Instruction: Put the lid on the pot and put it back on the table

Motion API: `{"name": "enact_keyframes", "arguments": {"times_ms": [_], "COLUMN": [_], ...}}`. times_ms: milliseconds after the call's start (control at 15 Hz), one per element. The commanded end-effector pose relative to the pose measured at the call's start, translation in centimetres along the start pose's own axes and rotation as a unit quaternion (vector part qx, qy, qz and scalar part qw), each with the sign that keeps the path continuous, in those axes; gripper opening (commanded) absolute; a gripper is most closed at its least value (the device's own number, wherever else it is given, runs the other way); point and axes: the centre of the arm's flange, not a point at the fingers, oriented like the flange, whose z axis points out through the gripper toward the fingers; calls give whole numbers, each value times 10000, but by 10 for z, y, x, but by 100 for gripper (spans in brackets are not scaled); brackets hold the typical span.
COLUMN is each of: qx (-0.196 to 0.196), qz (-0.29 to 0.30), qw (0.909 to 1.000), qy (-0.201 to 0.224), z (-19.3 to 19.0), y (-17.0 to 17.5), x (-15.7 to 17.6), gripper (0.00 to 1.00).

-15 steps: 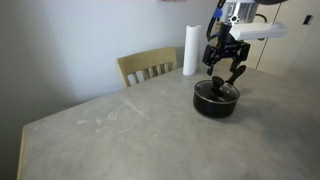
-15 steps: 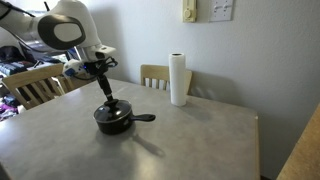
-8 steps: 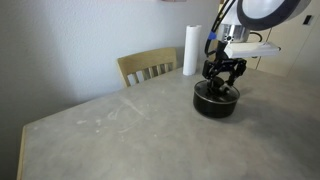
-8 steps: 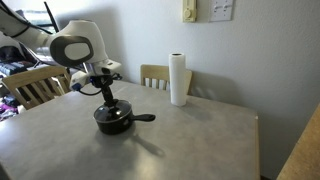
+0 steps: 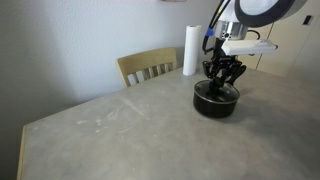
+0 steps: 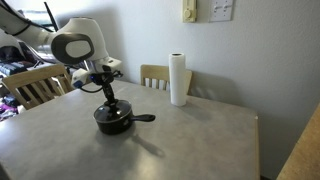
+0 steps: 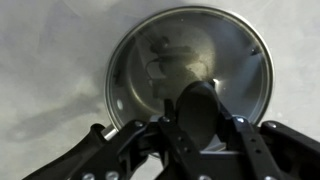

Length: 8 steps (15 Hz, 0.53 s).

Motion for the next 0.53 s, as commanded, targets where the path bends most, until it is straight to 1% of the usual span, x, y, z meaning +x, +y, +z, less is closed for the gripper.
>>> {"name": "enact_keyframes", "arguments": {"times_ms": [0,267,467], "qx": [46,-20,-140], "qz": [15,-240,-566], "qw": [9999,9997,9979], "qy": [-104,67,272], "z": [1,-24,-47], "y": [-4,-20,-49], "x": [2,-1,0], "gripper": [15,15,15]}}
